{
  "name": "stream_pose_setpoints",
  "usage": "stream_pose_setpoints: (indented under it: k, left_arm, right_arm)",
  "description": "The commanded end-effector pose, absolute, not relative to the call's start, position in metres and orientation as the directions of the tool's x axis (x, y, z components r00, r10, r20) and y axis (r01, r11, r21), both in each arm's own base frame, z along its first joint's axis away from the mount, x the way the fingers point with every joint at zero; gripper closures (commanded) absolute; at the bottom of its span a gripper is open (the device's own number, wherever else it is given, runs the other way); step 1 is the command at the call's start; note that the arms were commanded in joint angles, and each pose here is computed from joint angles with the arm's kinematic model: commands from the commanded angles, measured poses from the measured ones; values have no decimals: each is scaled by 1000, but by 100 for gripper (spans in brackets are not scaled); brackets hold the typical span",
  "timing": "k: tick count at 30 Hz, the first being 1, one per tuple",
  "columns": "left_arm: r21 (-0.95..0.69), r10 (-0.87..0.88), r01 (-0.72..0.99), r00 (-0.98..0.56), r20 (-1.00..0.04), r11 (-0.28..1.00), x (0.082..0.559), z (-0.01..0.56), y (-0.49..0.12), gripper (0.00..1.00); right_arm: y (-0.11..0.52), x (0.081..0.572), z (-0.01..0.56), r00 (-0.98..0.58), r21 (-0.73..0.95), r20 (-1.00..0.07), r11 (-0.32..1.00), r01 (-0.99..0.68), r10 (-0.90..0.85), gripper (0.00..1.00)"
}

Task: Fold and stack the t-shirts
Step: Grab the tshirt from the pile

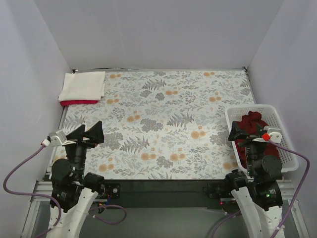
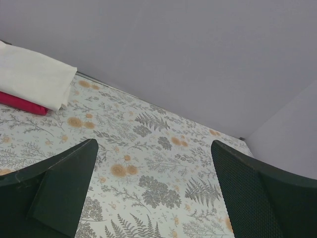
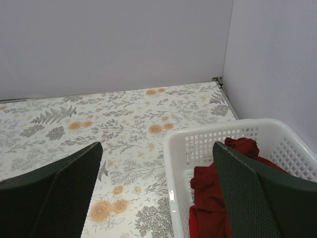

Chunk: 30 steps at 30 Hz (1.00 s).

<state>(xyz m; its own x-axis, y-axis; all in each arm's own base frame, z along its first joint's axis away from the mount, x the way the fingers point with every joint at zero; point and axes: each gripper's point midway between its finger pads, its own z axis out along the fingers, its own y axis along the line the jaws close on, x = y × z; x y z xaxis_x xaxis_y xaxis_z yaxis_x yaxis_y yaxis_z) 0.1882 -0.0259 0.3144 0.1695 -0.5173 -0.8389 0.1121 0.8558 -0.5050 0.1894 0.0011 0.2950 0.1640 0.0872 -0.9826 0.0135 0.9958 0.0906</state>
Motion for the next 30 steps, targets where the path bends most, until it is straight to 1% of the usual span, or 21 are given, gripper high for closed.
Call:
stream_pose_setpoints:
  k: [1, 5, 7, 9, 10, 13, 14, 15, 17, 18, 20, 21, 24, 26, 30]
  left_arm:
    - [-522, -539, 138, 158, -827, 842, 188, 314, -31, 2]
    - [-554, -573, 151, 163, -803, 819, 185, 314, -31, 2]
    - [-570, -592, 162, 175, -787, 806, 181, 314, -31, 2]
    - [-590, -615, 175, 172, -770, 788, 177, 312, -31, 2]
    - [-593, -618, 179, 173, -767, 785, 176, 313, -31, 2]
    - [-610, -626, 143, 211, -751, 780, 172, 312, -20, 2]
    - [-618, -631, 130, 209, -747, 775, 172, 309, -18, 2]
    - [-622, -632, 120, 212, -746, 774, 171, 309, -16, 2]
    - [-622, -633, 125, 210, -745, 773, 171, 310, -17, 2]
    - [-622, -634, 126, 207, -745, 772, 171, 309, -17, 2]
    - [-621, -634, 131, 204, -746, 773, 171, 309, -18, 2]
    - [-621, -635, 133, 202, -746, 772, 171, 309, -19, 2]
    - [-621, -635, 133, 198, -747, 772, 171, 308, -19, 2]
    - [-620, -634, 133, 194, -749, 773, 172, 306, -20, 2]
    - [-619, -633, 135, 195, -749, 774, 172, 307, -20, 2]
  right_arm:
    - [-12, 172, 313, 244, 121, -964, 991, 51, 105, 2]
    - [-14, 187, 300, 136, 123, -985, 987, 101, 109, 2]
    - [-1, 197, 298, 83, 118, -990, 992, 51, 113, 2]
    - [26, 208, 298, 19, 96, -995, 992, -82, 98, 2]
    - [30, 218, 295, -28, 98, -995, 992, -82, 96, 2]
    - [33, 249, 281, -167, 93, -982, 995, -30, 87, 1]
    - [30, 260, 279, -200, 90, -976, 996, 10, 90, 2]
    - [21, 264, 282, -202, 94, -973, 993, 76, 108, 2]
    - [12, 273, 280, -222, 75, -969, 987, 141, 105, 2]
    - [2, 279, 274, -245, 39, -965, 977, 208, 90, 2]
    - [-11, 283, 275, -256, -1, -964, 960, 278, 73, 2]
    - [-22, 288, 267, -287, -46, -956, 940, 338, 56, 2]
    - [-43, 294, 245, -375, -124, -926, 898, 422, 48, 2]
    - [-55, 297, 225, -431, -142, -899, 877, 459, 80, 2]
    - [-72, 298, 185, -490, -107, -851, 850, 516, 190, 1]
